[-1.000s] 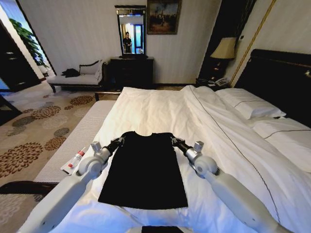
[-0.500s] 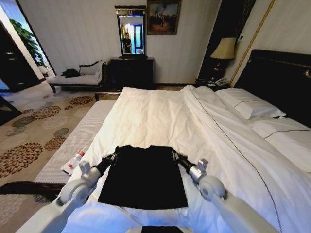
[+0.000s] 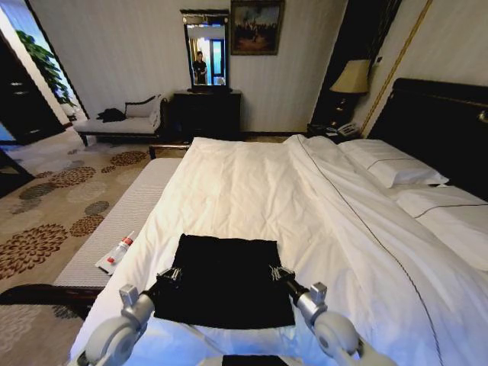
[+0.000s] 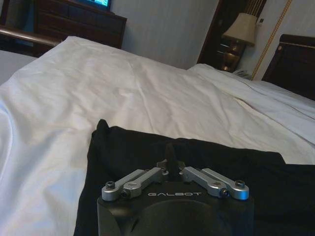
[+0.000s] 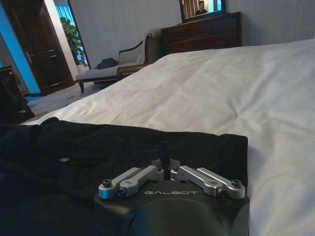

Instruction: Fold the clothes on the bed.

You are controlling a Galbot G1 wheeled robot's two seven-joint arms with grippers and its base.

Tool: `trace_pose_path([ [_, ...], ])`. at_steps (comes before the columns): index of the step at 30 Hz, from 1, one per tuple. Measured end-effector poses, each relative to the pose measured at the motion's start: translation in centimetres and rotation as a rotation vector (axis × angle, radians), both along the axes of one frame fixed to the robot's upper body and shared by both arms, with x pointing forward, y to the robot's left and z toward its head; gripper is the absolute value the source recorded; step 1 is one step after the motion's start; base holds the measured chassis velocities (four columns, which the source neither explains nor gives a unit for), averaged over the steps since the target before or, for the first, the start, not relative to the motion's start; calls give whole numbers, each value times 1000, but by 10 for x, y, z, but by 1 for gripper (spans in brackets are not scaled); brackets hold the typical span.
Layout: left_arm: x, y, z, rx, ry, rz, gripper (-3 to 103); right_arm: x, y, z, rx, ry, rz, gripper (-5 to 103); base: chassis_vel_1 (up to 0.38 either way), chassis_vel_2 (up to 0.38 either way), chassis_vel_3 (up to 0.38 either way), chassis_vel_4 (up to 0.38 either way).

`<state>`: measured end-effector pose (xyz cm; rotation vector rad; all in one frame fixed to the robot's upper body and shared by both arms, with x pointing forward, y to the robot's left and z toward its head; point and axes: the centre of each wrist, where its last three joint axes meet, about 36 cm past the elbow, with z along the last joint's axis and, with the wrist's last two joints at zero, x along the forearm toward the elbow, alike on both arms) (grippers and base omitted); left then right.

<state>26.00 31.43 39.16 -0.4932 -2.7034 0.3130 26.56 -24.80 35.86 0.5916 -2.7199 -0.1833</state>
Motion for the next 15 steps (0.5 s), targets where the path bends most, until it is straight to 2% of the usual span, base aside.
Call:
trace_pose_path([
  [15,-19,1,-7,19,25,-4,1,-25,-1,1,-3,12,5,1,0,0,0,0],
])
